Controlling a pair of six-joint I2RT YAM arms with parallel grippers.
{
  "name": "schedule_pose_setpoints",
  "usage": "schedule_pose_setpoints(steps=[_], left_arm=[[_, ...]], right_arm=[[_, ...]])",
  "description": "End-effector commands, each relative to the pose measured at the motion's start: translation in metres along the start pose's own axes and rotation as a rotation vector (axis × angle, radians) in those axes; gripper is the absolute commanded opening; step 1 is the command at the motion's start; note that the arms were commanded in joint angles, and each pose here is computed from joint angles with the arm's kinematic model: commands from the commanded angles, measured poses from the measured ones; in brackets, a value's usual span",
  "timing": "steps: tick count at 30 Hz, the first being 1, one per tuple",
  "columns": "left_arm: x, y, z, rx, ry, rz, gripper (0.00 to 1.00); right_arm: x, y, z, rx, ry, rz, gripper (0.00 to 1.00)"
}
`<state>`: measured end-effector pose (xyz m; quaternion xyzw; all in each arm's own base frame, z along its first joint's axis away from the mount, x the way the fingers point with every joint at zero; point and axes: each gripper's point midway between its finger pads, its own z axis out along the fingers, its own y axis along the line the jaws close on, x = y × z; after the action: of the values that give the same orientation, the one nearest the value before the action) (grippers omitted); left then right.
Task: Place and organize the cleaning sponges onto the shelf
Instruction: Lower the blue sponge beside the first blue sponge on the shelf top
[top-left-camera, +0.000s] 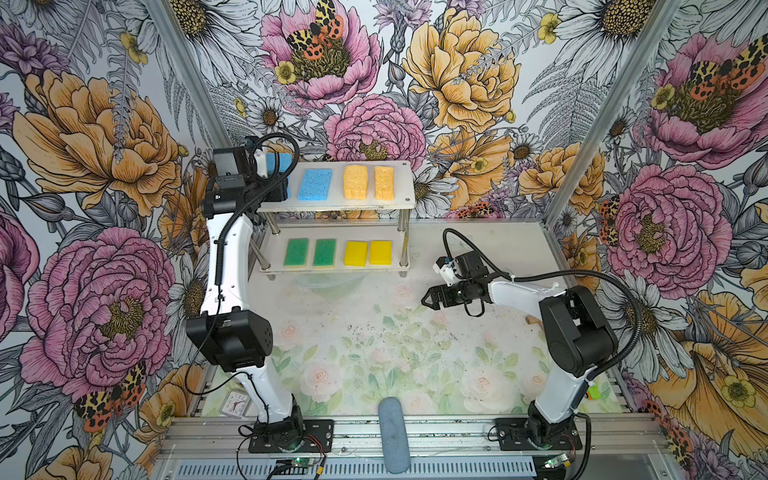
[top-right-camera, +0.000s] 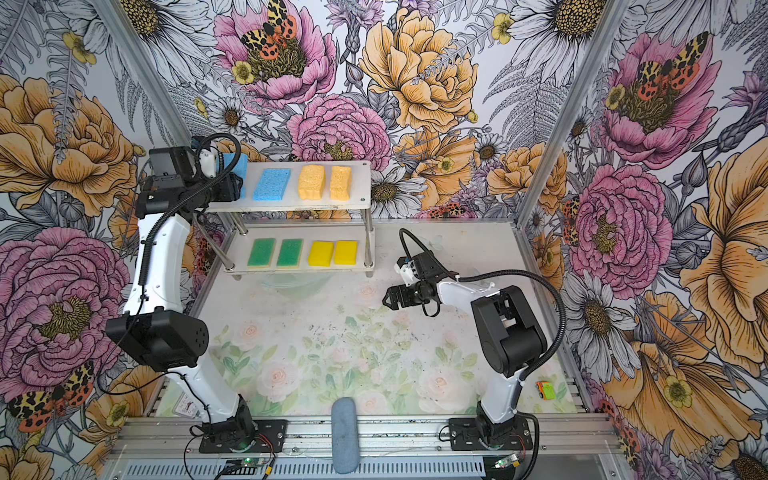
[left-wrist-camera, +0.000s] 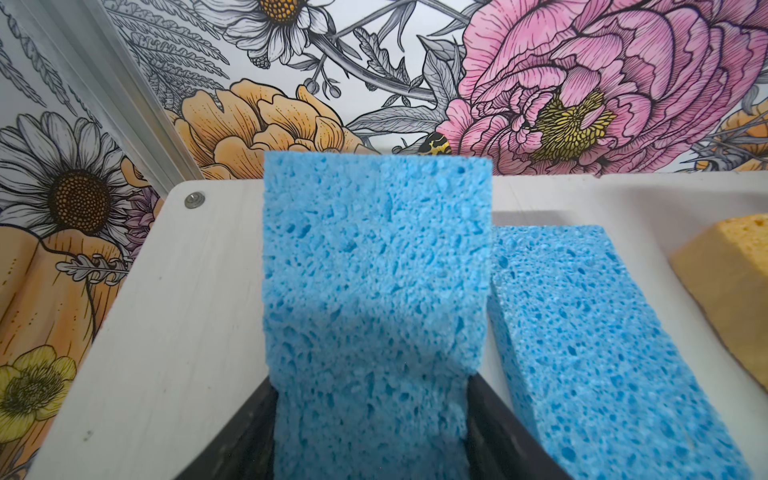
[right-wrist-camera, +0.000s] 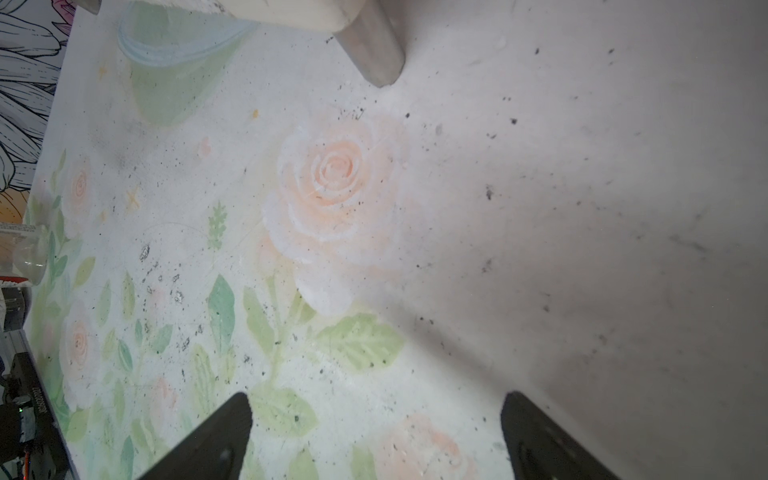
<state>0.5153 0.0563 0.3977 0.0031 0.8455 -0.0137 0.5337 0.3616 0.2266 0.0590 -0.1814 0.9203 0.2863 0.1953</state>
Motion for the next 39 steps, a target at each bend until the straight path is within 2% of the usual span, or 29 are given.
schedule_pose_setpoints(steps=[1, 14, 16, 17, 19, 32, 39], left_arm=[[0.0, 0.005, -0.003, -0.01, -0.002, 0.002, 0.66], [0.003, 0.012, -0.002, -0.047, 0.004, -0.014, 0.74], [0.003, 0.013, -0.003, -0.053, 0.004, -0.021, 0.75], [0.015, 0.014, 0.014, -0.049, 0.04, -0.029, 0.75], [0.017, 0.015, 0.017, -0.048, 0.046, -0.036, 0.75], [0.025, 0.017, 0.027, -0.054, 0.07, -0.062, 0.76], [0.023, 0.015, 0.025, -0.045, 0.063, -0.079, 0.8]], right_arm=[[-0.011, 0.001, -0.01, 0.01, -0.041, -0.018, 0.96], [-0.007, -0.001, -0.008, 0.012, -0.034, -0.017, 0.96], [-0.007, -0.001, -0.008, 0.014, -0.035, -0.016, 0.96], [-0.006, -0.002, -0.008, 0.017, -0.032, -0.015, 0.96], [-0.006, -0.002, -0.008, 0.016, -0.032, -0.015, 0.96], [-0.004, -0.002, -0.008, 0.019, -0.029, -0.014, 0.96], [-0.005, -0.002, -0.008, 0.018, -0.032, -0.015, 0.96]])
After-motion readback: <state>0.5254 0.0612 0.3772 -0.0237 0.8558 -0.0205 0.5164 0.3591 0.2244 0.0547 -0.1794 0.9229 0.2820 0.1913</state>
